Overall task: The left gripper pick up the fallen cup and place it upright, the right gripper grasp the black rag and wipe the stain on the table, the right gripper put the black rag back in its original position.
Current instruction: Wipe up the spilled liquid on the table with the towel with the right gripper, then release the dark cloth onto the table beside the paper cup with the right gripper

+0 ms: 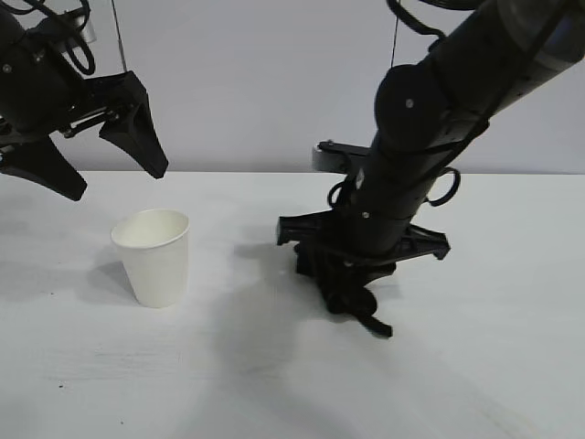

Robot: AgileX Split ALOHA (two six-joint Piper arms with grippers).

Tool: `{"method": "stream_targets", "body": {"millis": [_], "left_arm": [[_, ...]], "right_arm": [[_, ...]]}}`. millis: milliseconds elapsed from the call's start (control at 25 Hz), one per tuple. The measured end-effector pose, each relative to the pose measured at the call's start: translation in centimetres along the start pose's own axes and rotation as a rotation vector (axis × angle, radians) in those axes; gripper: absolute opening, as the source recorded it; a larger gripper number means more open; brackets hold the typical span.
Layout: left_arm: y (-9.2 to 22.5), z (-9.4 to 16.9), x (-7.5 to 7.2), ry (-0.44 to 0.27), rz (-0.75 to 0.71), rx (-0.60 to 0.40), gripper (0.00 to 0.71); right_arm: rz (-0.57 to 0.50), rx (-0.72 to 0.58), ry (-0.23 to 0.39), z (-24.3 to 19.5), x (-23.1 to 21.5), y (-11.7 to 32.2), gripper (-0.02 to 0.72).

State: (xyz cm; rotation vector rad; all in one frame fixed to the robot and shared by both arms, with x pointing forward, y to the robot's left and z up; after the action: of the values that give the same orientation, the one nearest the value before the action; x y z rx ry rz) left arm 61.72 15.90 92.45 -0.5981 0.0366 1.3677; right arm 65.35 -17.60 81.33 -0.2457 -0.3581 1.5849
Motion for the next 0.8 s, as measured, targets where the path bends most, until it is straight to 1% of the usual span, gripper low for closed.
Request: {"method": "stream_targets", "body": {"millis": [120, 240, 320, 360, 400, 440, 480, 520, 560, 600, 640, 800], "left_arm": [[0.0, 0.0, 0.0, 0.0, 0.0, 0.0, 0.694], [0.0, 0.0, 0.0, 0.001, 0.001, 0.0, 0.694], [0.0, 0.0, 0.0, 0.001, 0.001, 0.0, 0.694], [0.0, 0.0, 0.0, 0.001, 0.001, 0.0, 0.694], [0.0, 0.0, 0.0, 0.001, 0.001, 0.0, 0.694], [0.0, 0.0, 0.0, 0.001, 0.001, 0.0, 0.694], [0.0, 0.0, 0.0, 0.001, 0.001, 0.0, 0.694], [0.0, 0.0, 0.0, 0.001, 0.001, 0.0, 0.694], [0.0, 0.0, 0.0, 0.001, 0.001, 0.0, 0.694], [0.0, 0.0, 0.0, 0.001, 0.001, 0.0, 0.694], [0.0, 0.0, 0.0, 0.001, 0.001, 0.0, 0.694], [0.0, 0.0, 0.0, 0.002, 0.002, -0.001, 0.694]], "right_arm": [[-0.001, 0.032, 0.023, 0.8, -0.9, 0.6, 0.118], [0.003, 0.077, 0.043, 2.4, -1.7, 2.2, 0.118], [0.0, 0.068, 0.045, 4.1, -2.0, 2.4, 0.12], [-0.001, 0.064, 0.046, 4.8, -2.1, 2.3, 0.148], [-0.004, 0.058, 0.047, 5.7, -2.2, 2.2, 0.2], [-0.006, 0.049, 0.048, 6.5, -2.4, 1.9, 0.298], [-0.009, 0.04, 0.048, 7.3, -2.6, 1.8, 0.414], [-0.008, 0.032, 0.048, 8.0, -2.6, 1.6, 0.507], [-0.011, 0.016, 0.046, 8.8, -2.7, 1.3, 0.583], [-0.018, -0.004, 0.039, 9.6, -2.7, 1.0, 0.627], [-0.032, -0.02, 0.027, 10.3, -2.6, 0.8, 0.652], [-0.104, -0.07, -0.042, 13.1, -2.4, 0.1, 0.684]]}}
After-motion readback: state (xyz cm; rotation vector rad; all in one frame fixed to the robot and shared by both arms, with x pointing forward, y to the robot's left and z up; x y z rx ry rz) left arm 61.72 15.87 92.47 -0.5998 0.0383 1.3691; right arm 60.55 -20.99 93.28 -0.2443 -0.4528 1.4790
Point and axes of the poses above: a point on each arm's last joint axis where the gripper is mounted, z pointing back along that axis away from the gripper, x along the wrist's bending axis when the last joint is at zero, y = z × x, the point moved 8 cm from there along -z, pointing out along that axis toward the gripper, and after that the axes turned 3 degrees about z, right-handed, at the moved point
